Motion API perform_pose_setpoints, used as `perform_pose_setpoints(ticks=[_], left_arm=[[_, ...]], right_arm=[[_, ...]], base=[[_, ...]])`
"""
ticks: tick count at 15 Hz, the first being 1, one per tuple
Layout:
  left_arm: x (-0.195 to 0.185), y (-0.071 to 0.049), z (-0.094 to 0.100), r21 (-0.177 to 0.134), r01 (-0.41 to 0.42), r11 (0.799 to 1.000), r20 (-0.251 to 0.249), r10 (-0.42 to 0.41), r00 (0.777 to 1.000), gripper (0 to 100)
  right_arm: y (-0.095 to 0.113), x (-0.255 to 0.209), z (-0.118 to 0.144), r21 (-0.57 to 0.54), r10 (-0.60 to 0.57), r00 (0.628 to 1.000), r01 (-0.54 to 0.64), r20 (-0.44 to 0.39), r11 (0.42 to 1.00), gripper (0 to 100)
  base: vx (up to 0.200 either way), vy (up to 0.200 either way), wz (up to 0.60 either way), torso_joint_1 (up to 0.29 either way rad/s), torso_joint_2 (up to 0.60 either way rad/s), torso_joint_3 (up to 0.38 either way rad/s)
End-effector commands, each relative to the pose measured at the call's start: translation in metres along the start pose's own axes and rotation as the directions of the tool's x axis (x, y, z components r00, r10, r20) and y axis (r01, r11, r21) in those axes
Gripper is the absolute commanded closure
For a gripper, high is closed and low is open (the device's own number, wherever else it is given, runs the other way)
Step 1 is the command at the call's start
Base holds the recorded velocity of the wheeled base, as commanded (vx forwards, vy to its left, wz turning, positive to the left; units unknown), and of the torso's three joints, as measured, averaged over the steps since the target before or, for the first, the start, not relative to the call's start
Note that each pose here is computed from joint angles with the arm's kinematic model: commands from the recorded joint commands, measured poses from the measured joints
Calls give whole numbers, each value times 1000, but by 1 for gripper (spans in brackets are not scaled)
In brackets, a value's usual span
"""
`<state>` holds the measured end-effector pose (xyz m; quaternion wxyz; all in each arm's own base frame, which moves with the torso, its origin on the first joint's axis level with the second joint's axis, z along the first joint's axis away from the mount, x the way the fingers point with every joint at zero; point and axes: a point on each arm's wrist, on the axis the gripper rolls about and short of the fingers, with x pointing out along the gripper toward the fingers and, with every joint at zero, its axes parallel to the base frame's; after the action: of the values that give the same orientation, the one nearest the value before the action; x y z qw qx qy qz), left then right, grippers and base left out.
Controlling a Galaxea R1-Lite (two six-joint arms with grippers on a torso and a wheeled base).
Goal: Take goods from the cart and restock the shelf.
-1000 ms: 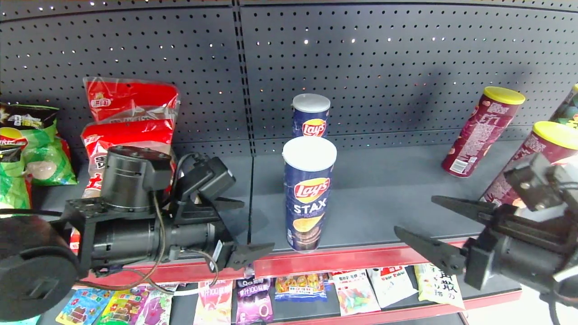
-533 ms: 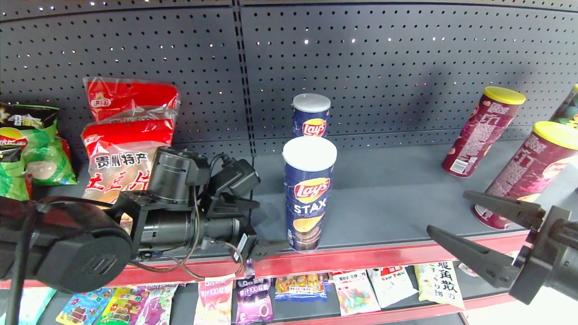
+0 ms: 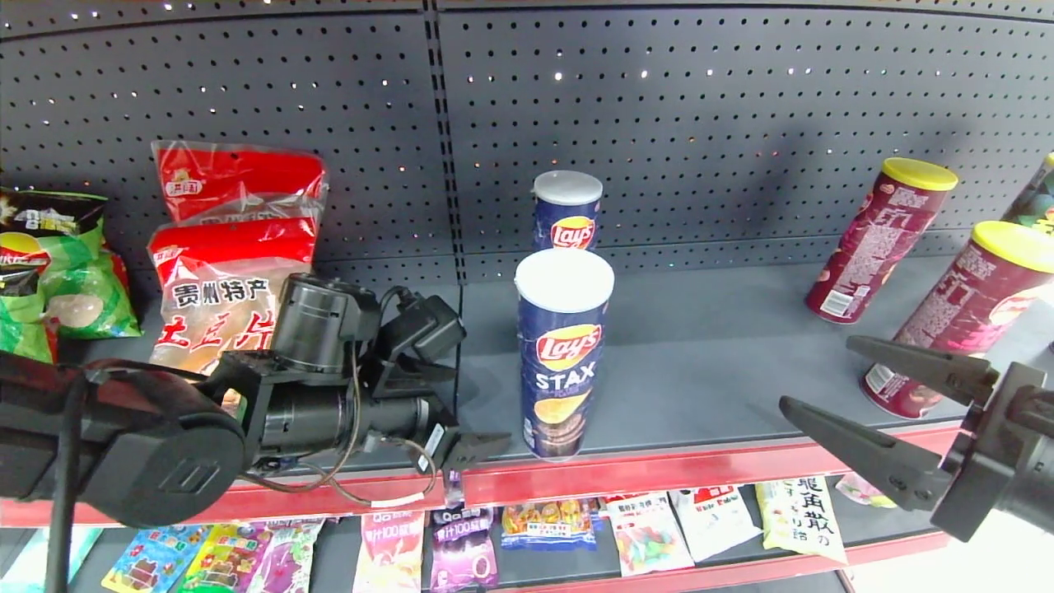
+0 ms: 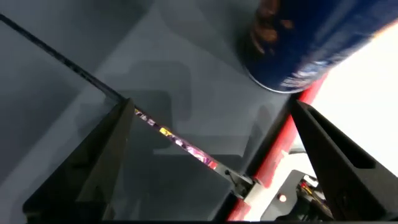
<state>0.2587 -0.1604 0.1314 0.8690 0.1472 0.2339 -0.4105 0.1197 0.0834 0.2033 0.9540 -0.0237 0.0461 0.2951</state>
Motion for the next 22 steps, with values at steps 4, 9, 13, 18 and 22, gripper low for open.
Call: perform_pose_setpoints(ticks=[4,9,13,18,22], left_arm=[[10,4,3,0,-1,1000,0,1,1000,0],[17,7,7,3,-5,1000,8,5,1000,0],[21,9,11,5,-7,1000,17,7,1000,0],[23,9,10,3,-5,1000,11,5,1000,0],[26,11,13,5,-7,1000,18,7,1000,0]], right_arm=[[0,4,2,0,-1,1000,1,-4,1000,0],[0,6,4,0,-1,1000,1,2,1000,0],[0,7,4,0,-2,1000,2,-2,1000,0],[0,8,4,0,-1,1000,1,-5,1000,0],[0,9,3,0,-1,1000,1,-10,1000,0]], base=[[0,0,0,0,0,0],[0,0,0,0,0,0],[0,0,0,0,0,0],[0,0,0,0,0,0],[0,0,0,0,0,0]])
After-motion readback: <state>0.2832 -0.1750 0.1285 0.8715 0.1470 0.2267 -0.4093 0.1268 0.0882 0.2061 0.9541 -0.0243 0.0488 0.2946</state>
